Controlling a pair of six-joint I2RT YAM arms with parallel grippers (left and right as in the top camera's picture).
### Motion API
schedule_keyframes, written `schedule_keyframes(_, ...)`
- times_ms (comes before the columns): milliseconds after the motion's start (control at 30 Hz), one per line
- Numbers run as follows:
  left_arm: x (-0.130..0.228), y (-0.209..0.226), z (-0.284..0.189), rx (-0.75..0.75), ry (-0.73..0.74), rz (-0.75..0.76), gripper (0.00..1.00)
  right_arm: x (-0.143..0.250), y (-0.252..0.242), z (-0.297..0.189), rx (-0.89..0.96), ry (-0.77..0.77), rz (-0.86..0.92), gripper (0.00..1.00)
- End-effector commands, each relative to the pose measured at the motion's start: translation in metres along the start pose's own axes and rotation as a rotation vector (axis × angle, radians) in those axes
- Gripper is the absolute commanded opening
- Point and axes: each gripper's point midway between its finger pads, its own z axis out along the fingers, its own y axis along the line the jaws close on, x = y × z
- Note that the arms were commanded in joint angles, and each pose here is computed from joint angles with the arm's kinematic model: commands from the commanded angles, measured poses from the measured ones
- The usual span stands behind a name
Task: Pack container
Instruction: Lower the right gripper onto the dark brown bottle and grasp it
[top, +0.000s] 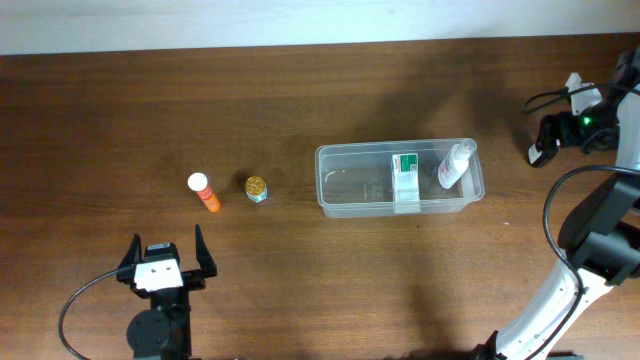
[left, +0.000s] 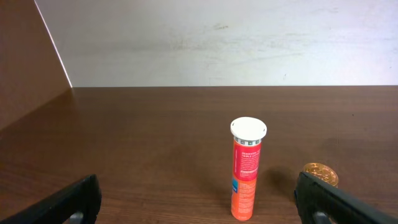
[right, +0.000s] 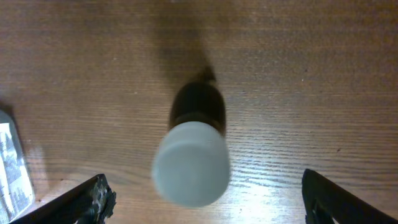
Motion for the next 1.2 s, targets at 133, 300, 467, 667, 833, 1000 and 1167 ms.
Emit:
schedule_keyframes(133,0.001,-0.001,0.0,0.01,-0.004,0.014,0.99,-0.004,0.001,0.013,-0.037,-0.007,-0.007,0.83)
schedule_keyframes(300,0.001,-0.001,0.0,0.01,-0.004,0.014,0.99,-0.008,0.006,0.021,-0.072,-0.019,-0.006,0.77)
schedule_keyframes(467,0.001,-0.001,0.0,0.01,-0.004,0.015,0.99,-0.011,0.011,0.022,-0.082,-0.027,-0.015,0.76)
schedule_keyframes(667,0.001,-0.001,0.0,0.01,-0.004,0.014,0.99,-0.016,0.014,0.024,-0.079,-0.033,-0.009,0.71)
schedule_keyframes(833,0.001,-0.001,0.0,0.01,-0.004,0.014,0.99,-0.015,0.014,0.025,-0.078,-0.03,-0.008,0.72)
schedule_keyframes(1000,0.001,-0.001,0.0,0.01,-0.004,0.015,0.99,-0.012,0.014,0.029,-0.081,-0.022,-0.007,0.72)
schedule_keyframes(1167,0.001,-0.001,0.0,0.01,-0.004,0.014,0.99,-0.012,0.014,0.03,-0.081,-0.022,-0.006,0.72)
